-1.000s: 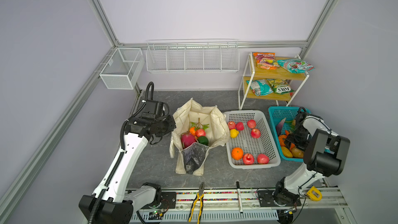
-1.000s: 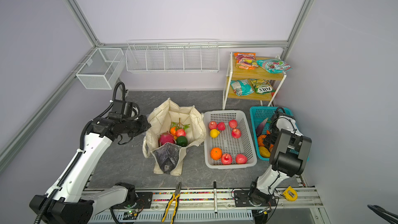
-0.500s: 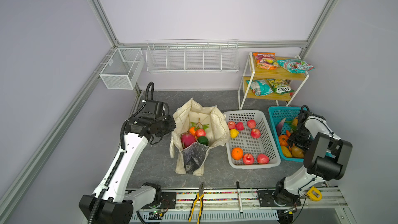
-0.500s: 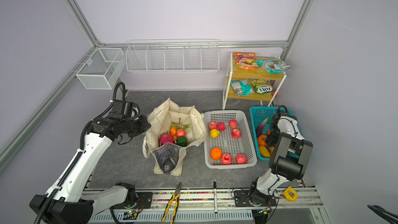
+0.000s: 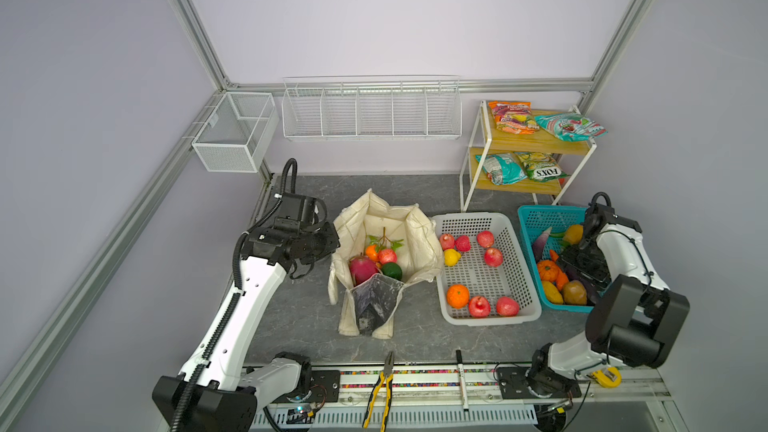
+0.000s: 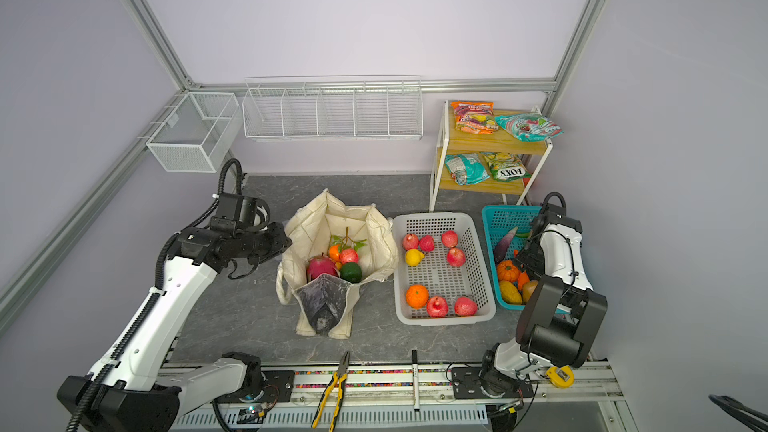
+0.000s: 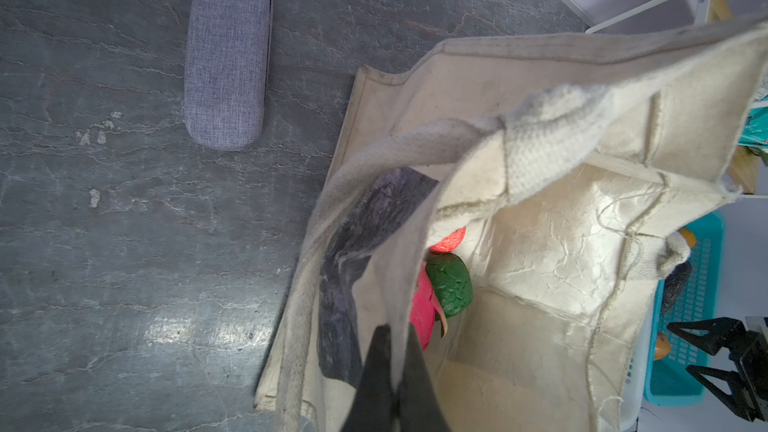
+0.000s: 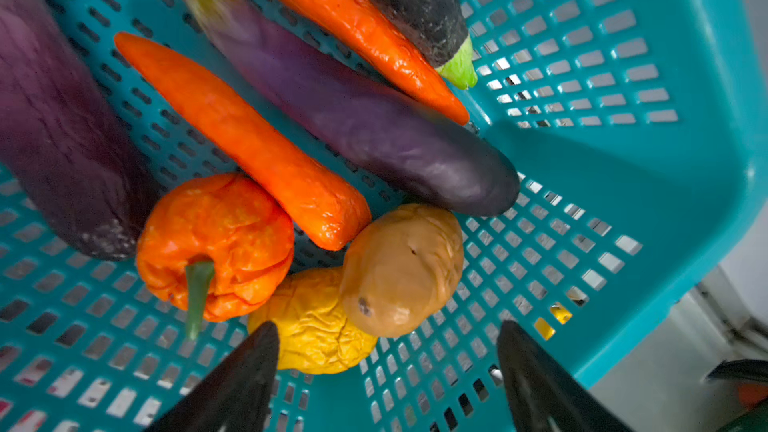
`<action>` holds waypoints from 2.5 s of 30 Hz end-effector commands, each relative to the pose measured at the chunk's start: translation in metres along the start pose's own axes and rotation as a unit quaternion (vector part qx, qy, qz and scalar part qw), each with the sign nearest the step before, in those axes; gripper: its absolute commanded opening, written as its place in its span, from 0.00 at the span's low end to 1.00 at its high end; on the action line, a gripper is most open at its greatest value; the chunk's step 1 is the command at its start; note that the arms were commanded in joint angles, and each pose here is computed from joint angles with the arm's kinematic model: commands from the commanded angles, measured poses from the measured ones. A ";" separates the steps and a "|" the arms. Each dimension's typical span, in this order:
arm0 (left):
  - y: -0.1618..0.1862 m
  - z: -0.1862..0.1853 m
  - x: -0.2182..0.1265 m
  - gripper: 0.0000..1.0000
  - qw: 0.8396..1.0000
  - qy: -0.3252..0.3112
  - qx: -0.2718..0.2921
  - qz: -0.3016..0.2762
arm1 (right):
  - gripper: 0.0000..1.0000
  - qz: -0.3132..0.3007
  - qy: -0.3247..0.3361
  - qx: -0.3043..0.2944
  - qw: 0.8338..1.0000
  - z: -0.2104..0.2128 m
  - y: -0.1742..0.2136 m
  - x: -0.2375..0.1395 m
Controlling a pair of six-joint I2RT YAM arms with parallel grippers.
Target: Place the food into the grocery bag and tie it
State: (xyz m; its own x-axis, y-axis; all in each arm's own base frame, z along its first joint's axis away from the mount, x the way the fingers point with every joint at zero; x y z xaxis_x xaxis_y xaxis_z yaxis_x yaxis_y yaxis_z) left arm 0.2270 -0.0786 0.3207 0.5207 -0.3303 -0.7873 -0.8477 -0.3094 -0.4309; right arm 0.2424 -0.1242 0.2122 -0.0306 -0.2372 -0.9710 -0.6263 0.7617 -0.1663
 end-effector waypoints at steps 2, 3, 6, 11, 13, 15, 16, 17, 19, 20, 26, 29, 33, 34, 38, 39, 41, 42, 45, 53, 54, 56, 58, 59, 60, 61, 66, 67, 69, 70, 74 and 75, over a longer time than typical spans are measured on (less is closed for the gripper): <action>0.007 0.003 -0.003 0.00 1.000 0.000 -0.001 0.004 | 0.99 0.020 0.015 -0.001 1.000 -0.003 0.005 0.007; 0.007 0.003 -0.003 0.00 1.000 -0.001 -0.001 0.002 | 0.99 0.021 0.018 -0.002 1.000 -0.003 0.006 0.010; 0.009 0.004 -0.006 0.00 1.000 -0.002 -0.001 0.000 | 0.93 0.028 0.026 -0.006 0.999 -0.002 0.006 0.018; 0.011 0.006 -0.008 0.00 1.000 -0.004 -0.005 -0.003 | 0.89 0.045 0.035 -0.011 0.998 0.000 0.006 0.034; 0.011 0.006 -0.009 0.00 1.000 -0.004 -0.005 -0.004 | 0.89 0.053 0.039 -0.010 0.998 0.000 0.005 0.040; 0.011 0.006 -0.010 0.00 1.000 -0.005 -0.005 -0.005 | 0.89 0.057 0.040 -0.009 0.998 0.000 0.004 0.045; 0.011 0.005 -0.010 0.00 1.000 -0.005 -0.004 -0.005 | 0.89 0.058 0.041 -0.008 0.997 0.000 0.004 0.046; 0.011 0.006 -0.009 0.00 1.000 -0.006 -0.005 -0.004 | 0.89 0.058 0.041 -0.008 0.997 0.000 0.003 0.047; 0.010 0.005 -0.009 0.00 1.000 -0.006 -0.004 -0.004 | 0.89 0.060 0.043 -0.008 0.997 0.001 0.002 0.049; 0.010 0.005 -0.009 0.00 1.000 -0.005 -0.004 -0.003 | 0.89 0.061 0.044 -0.007 0.997 0.000 0.002 0.050; 0.007 0.004 -0.007 0.00 1.000 -0.005 -0.001 -0.001 | 0.99 0.067 0.044 -0.001 0.997 -0.002 0.000 0.055; 0.007 0.003 -0.007 0.00 1.000 -0.003 0.000 -0.001 | 0.93 0.068 0.041 0.003 0.997 -0.003 -0.001 0.055; 0.007 0.003 -0.007 0.00 1.000 -0.004 0.000 0.000 | 0.84 0.067 0.035 0.005 0.997 -0.004 0.000 0.054; 0.008 0.003 -0.007 0.00 1.000 -0.004 0.000 -0.001 | 0.82 0.068 0.035 0.005 0.997 -0.004 0.000 0.055; 0.009 0.004 -0.008 0.00 1.000 -0.004 0.000 -0.002 | 0.72 0.066 0.027 0.007 0.997 -0.004 0.002 0.052; 0.009 0.004 -0.008 0.00 1.000 -0.005 0.000 -0.002 | 0.69 0.066 0.025 0.009 0.997 -0.005 0.002 0.051; 0.009 0.005 -0.009 0.00 1.000 -0.005 -0.001 -0.003 | 0.61 0.063 0.020 0.016 0.998 -0.005 0.003 0.049; 0.010 0.005 -0.009 0.00 1.000 -0.005 -0.001 -0.003 | 0.58 0.060 0.016 0.019 0.998 -0.006 0.003 0.048; 0.010 0.005 -0.009 0.00 1.000 -0.005 -0.003 -0.003 | 0.49 0.054 0.008 0.027 0.998 -0.007 0.003 0.043; 0.010 0.005 -0.008 0.00 1.000 -0.005 -0.004 -0.002 | 0.43 0.036 -0.024 0.039 0.998 -0.009 0.001 0.016; 0.010 0.005 -0.008 0.00 1.000 -0.004 -0.004 -0.002 | 0.43 0.030 -0.034 0.043 0.998 -0.009 0.001 0.009; 0.010 0.005 -0.007 0.00 1.000 -0.003 -0.005 0.000 | 0.43 0.017 -0.054 0.049 0.997 -0.009 0.002 -0.007; 0.009 0.005 -0.006 0.00 1.000 -0.003 -0.006 0.000 | 0.42 0.001 -0.074 0.054 0.996 -0.009 0.004 -0.025; 0.009 0.004 -0.006 0.00 1.000 -0.003 -0.004 0.001 | 0.41 -0.010 -0.086 0.057 0.995 -0.008 0.005 -0.035; 0.009 0.004 -0.006 0.00 1.000 -0.002 -0.003 0.002 | 0.41 -0.018 -0.097 0.056 0.994 -0.007 0.007 -0.045; 0.008 0.004 -0.006 0.00 1.000 -0.003 -0.001 0.001 | 0.40 -0.030 -0.111 0.053 0.992 -0.005 0.009 -0.056; 0.005 0.002 -0.008 0.00 1.000 -0.008 0.009 0.002 | 0.40 -0.076 -0.164 0.028 0.983 0.004 0.016 -0.116; 0.004 0.001 -0.007 0.00 1.000 -0.008 0.009 0.002 | 0.40 -0.085 -0.177 0.023 0.980 0.007 0.019 -0.128; 0.005 0.001 -0.007 0.00 1.000 -0.007 0.008 0.003 | 0.40 -0.102 -0.204 0.012 0.974 0.012 0.027 -0.150; 0.005 0.002 -0.007 0.00 1.000 -0.007 0.008 0.002 | 0.40 -0.108 -0.221 0.002 0.969 0.016 0.033 -0.160; 0.006 0.002 -0.007 0.00 1.000 -0.006 0.007 0.004 | 0.40 -0.119 -0.273 -0.048 0.953 0.036 0.062 -0.194; 0.007 0.003 -0.007 0.00 1.000 -0.006 0.007 0.005 | 0.40 -0.119 -0.288 -0.062 0.948 0.042 0.071 -0.201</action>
State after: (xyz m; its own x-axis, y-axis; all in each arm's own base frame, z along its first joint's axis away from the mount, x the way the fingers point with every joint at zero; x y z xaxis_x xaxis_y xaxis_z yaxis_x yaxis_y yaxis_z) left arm 0.2221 -0.0769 0.3201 0.5282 -0.3278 -0.7833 -0.8433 -0.3104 -0.4387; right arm 0.2485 -0.0197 0.3799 0.5311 -0.0703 -0.8444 -0.6256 0.6395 -0.4468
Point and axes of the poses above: each gripper's point midway between its finger pads, its own x axis out along the fingers, its own z axis along the line the jaws close on, y = z × x, the point moved 10 cm from there along -x, back along the fingers, and after that the axes turned 3 degrees about x, right-handed, at the moved point
